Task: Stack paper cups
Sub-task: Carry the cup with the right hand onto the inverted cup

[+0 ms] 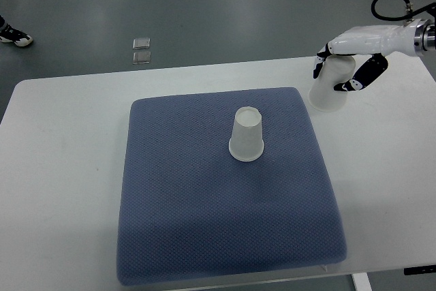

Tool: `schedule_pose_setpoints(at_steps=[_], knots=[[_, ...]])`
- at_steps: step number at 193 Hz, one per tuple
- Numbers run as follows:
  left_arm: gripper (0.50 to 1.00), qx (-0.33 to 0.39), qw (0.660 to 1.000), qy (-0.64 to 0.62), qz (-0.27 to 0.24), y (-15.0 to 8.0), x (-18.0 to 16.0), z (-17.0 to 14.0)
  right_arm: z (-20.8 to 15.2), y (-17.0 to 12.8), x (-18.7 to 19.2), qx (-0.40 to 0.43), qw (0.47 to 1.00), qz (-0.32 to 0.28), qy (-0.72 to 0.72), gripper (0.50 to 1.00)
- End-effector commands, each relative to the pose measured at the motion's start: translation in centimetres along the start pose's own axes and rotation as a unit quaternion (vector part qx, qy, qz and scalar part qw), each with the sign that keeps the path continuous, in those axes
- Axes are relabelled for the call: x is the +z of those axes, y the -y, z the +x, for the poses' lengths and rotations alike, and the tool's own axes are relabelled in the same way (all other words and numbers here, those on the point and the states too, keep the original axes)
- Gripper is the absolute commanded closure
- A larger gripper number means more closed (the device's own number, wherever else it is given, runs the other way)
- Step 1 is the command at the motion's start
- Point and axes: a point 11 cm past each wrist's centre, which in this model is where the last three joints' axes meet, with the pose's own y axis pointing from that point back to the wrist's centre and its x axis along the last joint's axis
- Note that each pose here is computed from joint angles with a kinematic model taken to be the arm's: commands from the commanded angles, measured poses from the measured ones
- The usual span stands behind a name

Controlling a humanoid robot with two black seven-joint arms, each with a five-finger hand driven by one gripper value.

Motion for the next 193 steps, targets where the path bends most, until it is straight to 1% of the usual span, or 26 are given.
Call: schedule_pose_setpoints(at_steps=[1, 14, 33, 82, 94, 139, 159, 193], knots=[[0.5, 0.0, 1.0, 0.0, 0.001, 0.0, -0.1, 0.0, 1.6, 0.5, -1.5, 0.005, 1.0, 0.022, 0.006, 0.861], [0.5, 0.0, 1.0, 0.0, 0.0, 0.0, 0.0, 0.0, 2.8, 1.0, -3.1, 0.012, 0.998, 0.049, 0.024, 0.861], [0.5, 0.0, 1.0, 0.0, 0.0, 0.0, 0.0, 0.0, 3.4, 1.8, -5.0, 0.016, 0.996, 0.08, 0.039, 0.863], [0.5, 0.0, 1.0, 0.0, 0.001, 0.0, 0.0, 0.0, 4.6, 3.6, -8.1, 0.022, 0.991, 0.126, 0.042, 0.863], [0.5, 0.0, 1.0, 0.0, 0.0, 0.0, 0.0, 0.0, 4.9, 4.5, -9.1, 0.021, 0.99, 0.135, 0.036, 0.863], [0.5, 0.0, 1.0, 0.0, 0.0, 0.0, 0.0, 0.0, 3.8, 6.7, -9.9, 0.004, 0.991, 0.131, 0.03, 0.861], [0.5, 0.001, 1.0, 0.0, 0.0, 0.0, 0.0, 0.0, 2.3, 7.6, -9.5, -0.009, 0.992, 0.126, 0.029, 0.863], [0.5, 0.0, 1.0, 0.0, 0.0, 0.0, 0.0, 0.0, 1.9, 7.9, -8.9, -0.011, 0.993, 0.118, 0.03, 0.861]])
